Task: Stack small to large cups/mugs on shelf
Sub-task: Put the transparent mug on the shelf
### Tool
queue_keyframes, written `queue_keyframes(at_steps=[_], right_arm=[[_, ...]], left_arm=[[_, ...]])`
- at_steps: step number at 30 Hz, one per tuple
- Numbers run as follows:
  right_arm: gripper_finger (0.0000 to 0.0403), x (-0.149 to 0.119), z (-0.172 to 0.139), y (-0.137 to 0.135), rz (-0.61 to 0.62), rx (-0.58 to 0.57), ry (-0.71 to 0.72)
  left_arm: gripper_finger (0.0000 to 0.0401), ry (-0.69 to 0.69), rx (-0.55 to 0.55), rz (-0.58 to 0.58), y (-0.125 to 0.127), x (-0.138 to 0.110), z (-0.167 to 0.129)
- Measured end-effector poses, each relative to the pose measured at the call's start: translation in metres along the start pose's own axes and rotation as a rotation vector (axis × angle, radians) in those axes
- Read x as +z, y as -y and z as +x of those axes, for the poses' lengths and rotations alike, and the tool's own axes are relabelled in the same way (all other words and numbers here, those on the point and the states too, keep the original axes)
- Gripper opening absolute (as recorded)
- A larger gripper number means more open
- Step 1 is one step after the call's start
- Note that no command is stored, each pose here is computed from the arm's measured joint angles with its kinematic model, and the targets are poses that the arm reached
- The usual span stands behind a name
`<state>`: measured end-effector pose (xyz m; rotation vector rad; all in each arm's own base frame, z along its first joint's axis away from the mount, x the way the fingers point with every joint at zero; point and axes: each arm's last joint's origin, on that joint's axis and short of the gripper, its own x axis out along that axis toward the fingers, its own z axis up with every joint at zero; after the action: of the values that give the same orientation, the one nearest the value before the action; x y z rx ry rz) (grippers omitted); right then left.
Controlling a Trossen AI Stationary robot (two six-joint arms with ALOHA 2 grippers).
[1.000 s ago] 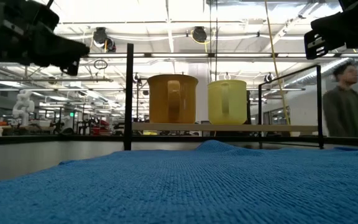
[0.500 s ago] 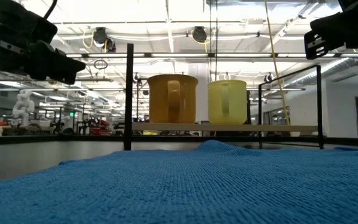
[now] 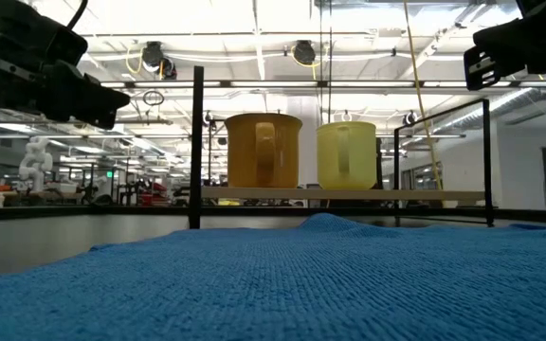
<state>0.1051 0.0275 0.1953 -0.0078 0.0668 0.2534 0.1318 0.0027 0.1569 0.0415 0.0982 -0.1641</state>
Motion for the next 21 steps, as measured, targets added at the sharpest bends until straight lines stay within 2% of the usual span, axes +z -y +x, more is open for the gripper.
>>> queue_keyframes(at_steps=[5,12,14,21], right_arm=[[0.0000,0.000,0.000,0.000,-0.006,0.000,0.000],[0.0000,0.000,0.000,0.000,-0.009,0.000,0.000],[0.0000,0.000,0.000,0.000,-0.010,0.000,0.000],[0.0000,0.000,0.000,0.000,-0.009,0.000,0.001]], left_arm=[[0.0002,0.007,-0.040,-0.005,0.002,0.001,0.000],[0.0001,0.077,-0.360,0.124,0.016,0.005,-0.001],[0.0001,0.089,-0.416,0.155,0.019,0.005,-0.001],[0.0001,0.088,-0.433,0.155,0.021,0.005,-0.001]])
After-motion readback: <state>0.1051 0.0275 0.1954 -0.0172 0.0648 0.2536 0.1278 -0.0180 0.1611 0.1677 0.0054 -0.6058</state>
